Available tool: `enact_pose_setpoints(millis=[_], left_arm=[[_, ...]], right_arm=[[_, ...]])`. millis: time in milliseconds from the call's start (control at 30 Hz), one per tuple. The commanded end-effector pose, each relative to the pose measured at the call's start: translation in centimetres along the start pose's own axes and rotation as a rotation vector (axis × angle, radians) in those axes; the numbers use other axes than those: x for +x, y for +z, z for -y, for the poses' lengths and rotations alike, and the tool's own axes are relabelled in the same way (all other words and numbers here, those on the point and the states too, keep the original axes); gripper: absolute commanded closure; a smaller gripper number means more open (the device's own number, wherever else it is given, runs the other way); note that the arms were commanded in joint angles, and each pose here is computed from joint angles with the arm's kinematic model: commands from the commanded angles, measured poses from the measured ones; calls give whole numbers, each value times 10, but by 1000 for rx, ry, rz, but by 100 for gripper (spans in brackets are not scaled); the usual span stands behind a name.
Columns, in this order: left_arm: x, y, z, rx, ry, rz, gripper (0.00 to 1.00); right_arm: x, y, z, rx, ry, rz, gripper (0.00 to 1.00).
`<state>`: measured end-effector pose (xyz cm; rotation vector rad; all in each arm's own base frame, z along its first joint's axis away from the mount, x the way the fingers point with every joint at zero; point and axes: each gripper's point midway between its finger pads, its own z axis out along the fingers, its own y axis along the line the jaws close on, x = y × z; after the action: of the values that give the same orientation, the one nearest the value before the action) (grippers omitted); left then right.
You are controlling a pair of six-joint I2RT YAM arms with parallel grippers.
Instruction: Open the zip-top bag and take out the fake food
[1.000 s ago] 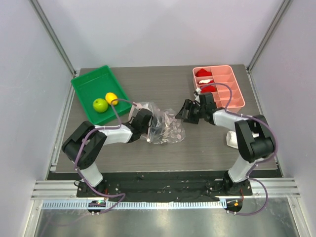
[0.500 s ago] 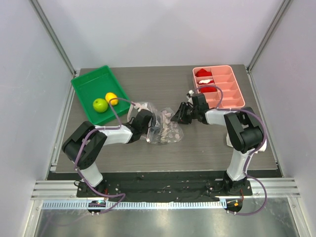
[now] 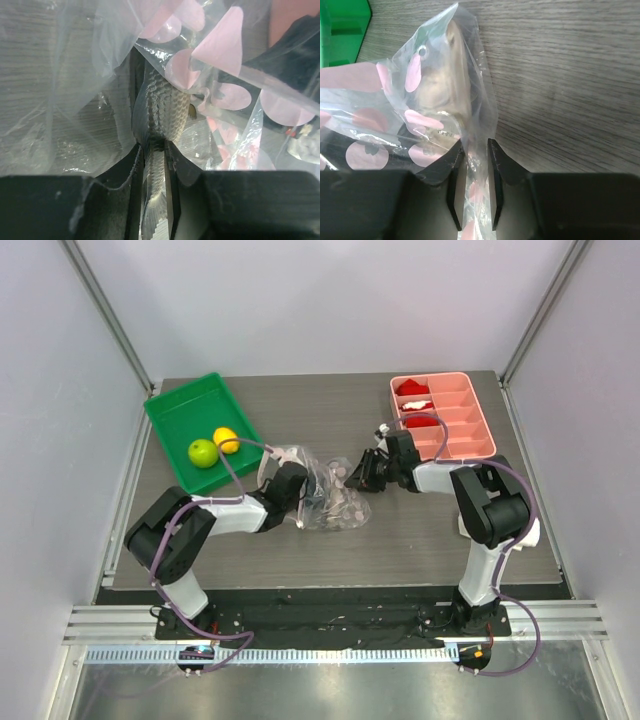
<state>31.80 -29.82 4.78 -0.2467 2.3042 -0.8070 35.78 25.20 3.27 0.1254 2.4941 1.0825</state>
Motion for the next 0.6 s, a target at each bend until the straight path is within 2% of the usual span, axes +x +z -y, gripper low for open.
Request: enact_pose_setpoints(millis=[0,67,167,233,300,367,467,567], left_arm=[[-14,2,23,84,-5,59,77],[-14,4,23,85,-12,61,74],[-16,8,21,71,-13,67,76],[-18,10,20,59,-6,76,88],[-15,11,13,25,5,61,100],[-19,9,11,-1,12,71,100],[-20,0,10,-5,24,75,100],[-17,-7,11,-18,31,40,100]], right_arm=[[-2,5,-17,-49,-35,-1,76],[2,7,-18,-49,-34,-12,77],[7,8,-19,-50,-28,-20,78],[9,6,-17,-41,-25,-19,77],[7,-2,-9,15,-30,-9,62],[9,-13,6,84,-24,-9,49],[12,-42,14,162,-52,22,36],[23,-65,18,200,-86,42,30]])
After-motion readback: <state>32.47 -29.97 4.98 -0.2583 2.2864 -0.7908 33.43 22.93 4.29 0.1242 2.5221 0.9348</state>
